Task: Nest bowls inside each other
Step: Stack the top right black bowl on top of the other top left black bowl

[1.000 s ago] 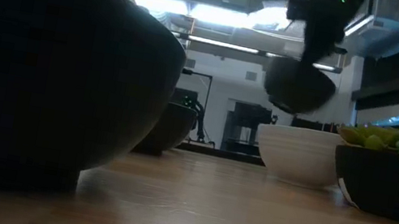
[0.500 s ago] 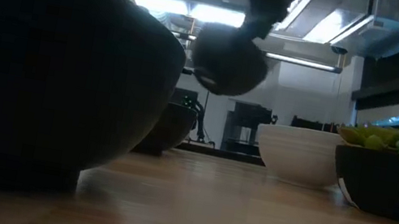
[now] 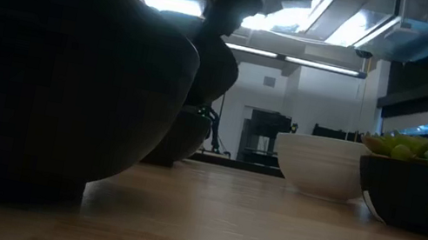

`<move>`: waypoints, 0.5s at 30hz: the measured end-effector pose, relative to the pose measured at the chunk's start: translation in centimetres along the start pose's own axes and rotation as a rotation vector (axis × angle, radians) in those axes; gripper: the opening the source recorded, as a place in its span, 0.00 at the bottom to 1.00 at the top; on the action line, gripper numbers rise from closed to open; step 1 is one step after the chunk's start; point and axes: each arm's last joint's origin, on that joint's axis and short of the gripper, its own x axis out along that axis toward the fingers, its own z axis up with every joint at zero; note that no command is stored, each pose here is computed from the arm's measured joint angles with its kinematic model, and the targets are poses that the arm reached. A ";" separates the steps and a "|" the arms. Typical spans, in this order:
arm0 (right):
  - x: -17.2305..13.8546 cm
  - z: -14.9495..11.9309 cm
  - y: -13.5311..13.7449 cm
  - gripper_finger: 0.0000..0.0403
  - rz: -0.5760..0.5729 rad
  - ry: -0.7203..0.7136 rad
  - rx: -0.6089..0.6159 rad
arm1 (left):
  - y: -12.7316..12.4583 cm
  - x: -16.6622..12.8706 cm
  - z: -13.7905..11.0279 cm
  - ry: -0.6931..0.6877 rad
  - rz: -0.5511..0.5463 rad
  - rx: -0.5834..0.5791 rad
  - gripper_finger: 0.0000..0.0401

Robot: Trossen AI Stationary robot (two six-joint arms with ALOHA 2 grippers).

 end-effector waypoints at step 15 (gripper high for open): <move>3.2 -0.3 -0.6 0.03 -0.038 0.129 -0.014 | 0.0 0.0 0.0 0.001 0.000 0.000 0.41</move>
